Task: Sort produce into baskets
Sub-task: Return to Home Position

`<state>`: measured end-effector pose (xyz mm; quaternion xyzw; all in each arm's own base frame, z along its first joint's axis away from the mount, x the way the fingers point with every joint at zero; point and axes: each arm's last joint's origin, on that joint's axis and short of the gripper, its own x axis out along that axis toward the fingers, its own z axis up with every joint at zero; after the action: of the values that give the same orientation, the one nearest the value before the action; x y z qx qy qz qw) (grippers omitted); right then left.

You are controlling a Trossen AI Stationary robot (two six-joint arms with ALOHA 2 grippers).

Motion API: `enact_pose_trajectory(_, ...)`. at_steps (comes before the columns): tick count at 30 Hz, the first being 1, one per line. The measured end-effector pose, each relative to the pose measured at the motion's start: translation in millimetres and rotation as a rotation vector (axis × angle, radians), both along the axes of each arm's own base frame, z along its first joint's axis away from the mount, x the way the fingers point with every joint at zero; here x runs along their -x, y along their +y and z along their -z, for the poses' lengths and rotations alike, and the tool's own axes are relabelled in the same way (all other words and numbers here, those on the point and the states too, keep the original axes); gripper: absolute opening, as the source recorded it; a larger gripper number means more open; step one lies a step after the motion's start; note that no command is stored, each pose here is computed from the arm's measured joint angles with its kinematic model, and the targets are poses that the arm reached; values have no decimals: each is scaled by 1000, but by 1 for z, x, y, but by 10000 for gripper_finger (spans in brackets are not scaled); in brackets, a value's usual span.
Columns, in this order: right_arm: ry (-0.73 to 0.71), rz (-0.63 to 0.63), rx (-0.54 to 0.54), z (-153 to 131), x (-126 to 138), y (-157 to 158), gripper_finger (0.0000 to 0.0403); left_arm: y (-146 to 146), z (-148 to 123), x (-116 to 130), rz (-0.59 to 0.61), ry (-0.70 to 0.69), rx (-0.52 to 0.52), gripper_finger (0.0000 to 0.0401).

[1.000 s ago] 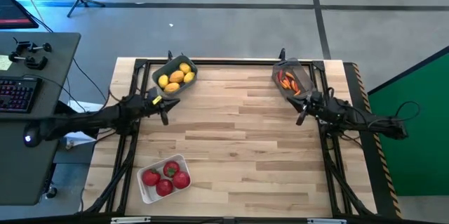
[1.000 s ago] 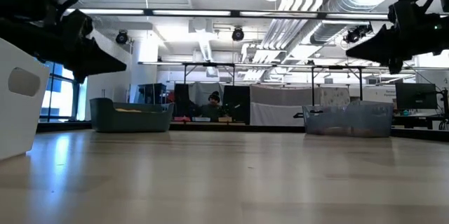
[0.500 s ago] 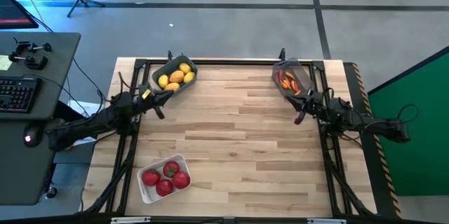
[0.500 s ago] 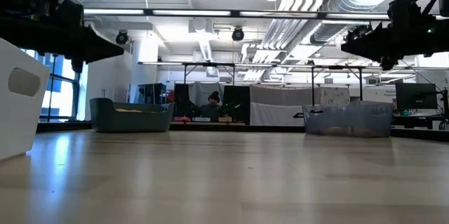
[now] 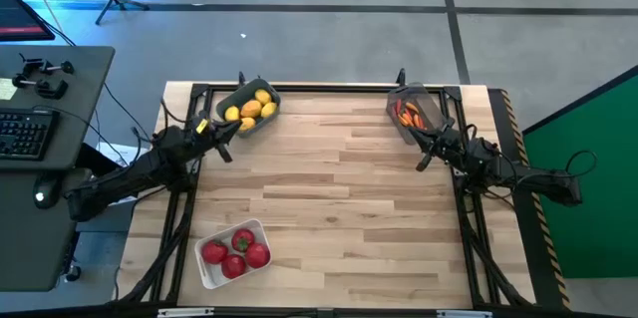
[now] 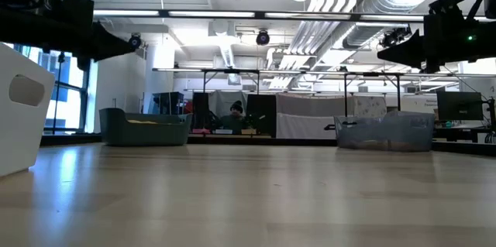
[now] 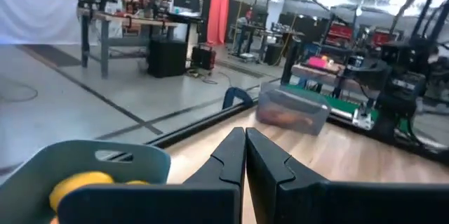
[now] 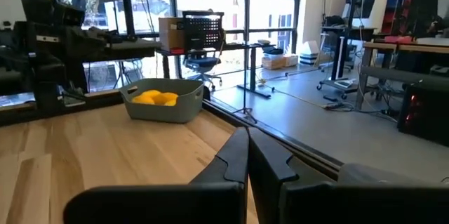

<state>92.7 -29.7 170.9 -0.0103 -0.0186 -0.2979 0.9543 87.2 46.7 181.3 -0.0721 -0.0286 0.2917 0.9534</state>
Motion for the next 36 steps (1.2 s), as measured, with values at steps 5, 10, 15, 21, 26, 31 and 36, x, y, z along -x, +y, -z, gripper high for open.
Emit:
enact_pose_trajectory(5, -15, -3, -21, 0, 0, 0, 0, -2, -2, 5, 1, -67, 31, 0)
enact_pose_trajectory(10, -16, -4, -22, 0, 0, 0, 0, -2, -5, 5, -16, -77, -14, 0)
enact_pose_trajectory(15, -15, -4, -22, 0, 0, 0, 0, -1, -3, 4, -24, -49, -2, 0)
enact_pose_trajectory(21, -15, -3, -22, 0, 0, 0, 0, -1, -2, 4, -22, -47, -1, 0)
enact_pose_trajectory(26, -15, -3, -22, 0, 0, 0, 0, -1, -2, 4, -21, -47, -1, 0)
enact_pose_trajectory(31, -15, -3, -22, 0, 0, 0, 0, -1, -2, 4, -20, -47, -1, 0)
enact_pose_trajectory(36, -15, -3, -22, 0, 0, 0, 0, -1, -2, 4, -20, -47, -1, 0)
